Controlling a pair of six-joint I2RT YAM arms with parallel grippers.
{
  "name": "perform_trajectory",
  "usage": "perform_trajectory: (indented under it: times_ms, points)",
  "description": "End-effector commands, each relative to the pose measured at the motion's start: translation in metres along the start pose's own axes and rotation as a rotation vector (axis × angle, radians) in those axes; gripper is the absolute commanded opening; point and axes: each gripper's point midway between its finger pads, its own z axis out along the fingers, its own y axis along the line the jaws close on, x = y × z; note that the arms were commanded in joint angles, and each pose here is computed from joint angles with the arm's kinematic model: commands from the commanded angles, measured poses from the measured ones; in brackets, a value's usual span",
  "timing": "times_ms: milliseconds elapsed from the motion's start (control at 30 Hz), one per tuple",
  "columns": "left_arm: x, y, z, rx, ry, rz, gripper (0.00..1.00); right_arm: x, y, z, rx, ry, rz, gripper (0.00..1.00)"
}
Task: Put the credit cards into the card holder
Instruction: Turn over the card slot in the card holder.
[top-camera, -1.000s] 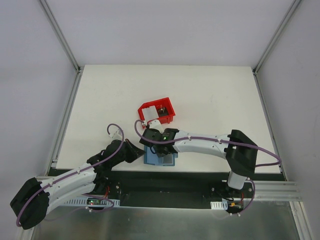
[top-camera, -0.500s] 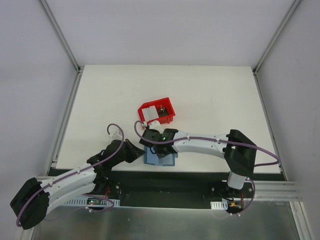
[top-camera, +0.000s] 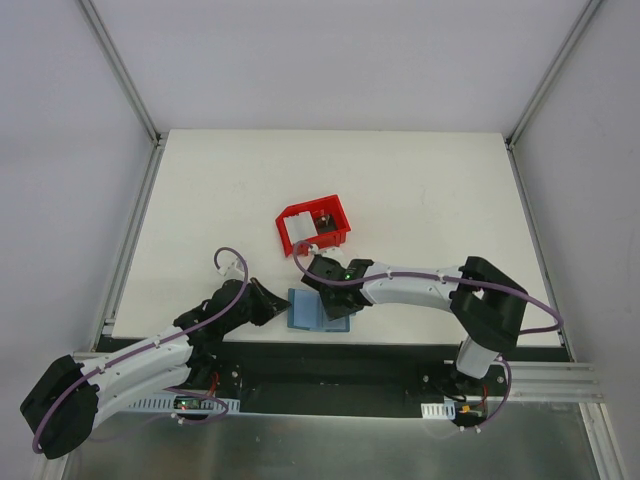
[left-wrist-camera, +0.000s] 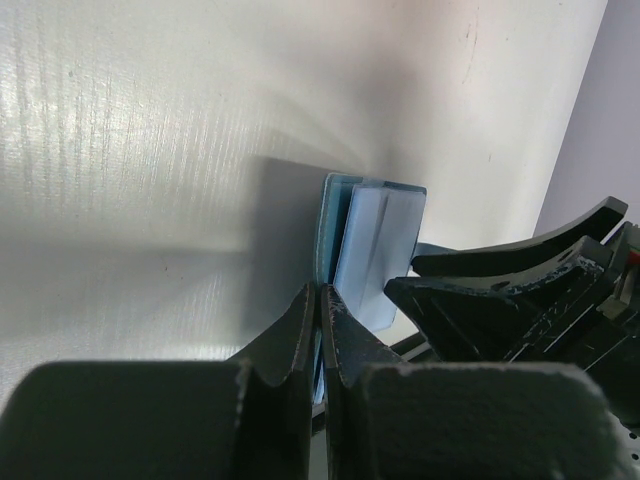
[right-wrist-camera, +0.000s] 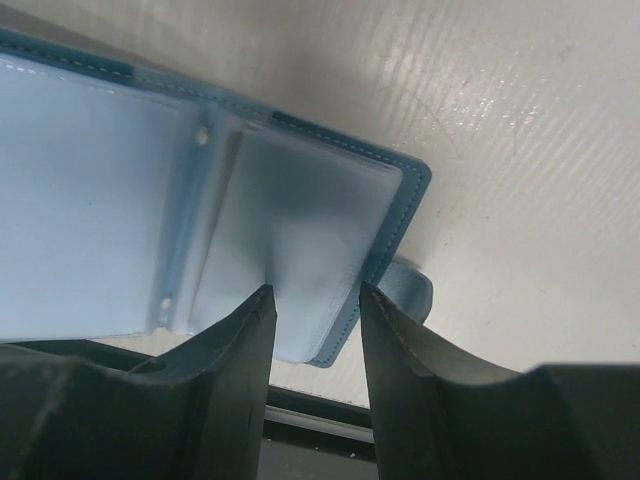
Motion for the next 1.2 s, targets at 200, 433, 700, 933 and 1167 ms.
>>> perform_trajectory:
  times_ms: [200,433,700,933,1167]
  points:
    - [-0.002,-0.002,0.001,0.007,-0.012,0.001,0.00,-0.018,0.012,-0.015,-0.035,-0.071,0.012,0.42]
    - [-0.002,-0.002,0.001,0.006,-0.010,0.002,0.00,-0.012,0.021,-0.004,-0.060,-0.034,-0.004,0.40]
    - [-0.002,0.001,0.001,-0.002,-0.014,-0.003,0.00,-0.013,0.023,0.001,-0.040,-0.026,-0.042,0.36]
    - [0.000,0.006,0.003,-0.021,-0.008,0.000,0.00,-0.019,0.021,-0.001,0.033,-0.035,-0.117,0.29]
    - [0.000,0.009,0.003,-0.024,-0.013,-0.005,0.00,-0.016,0.040,0.006,-0.043,-0.006,-0.121,0.25]
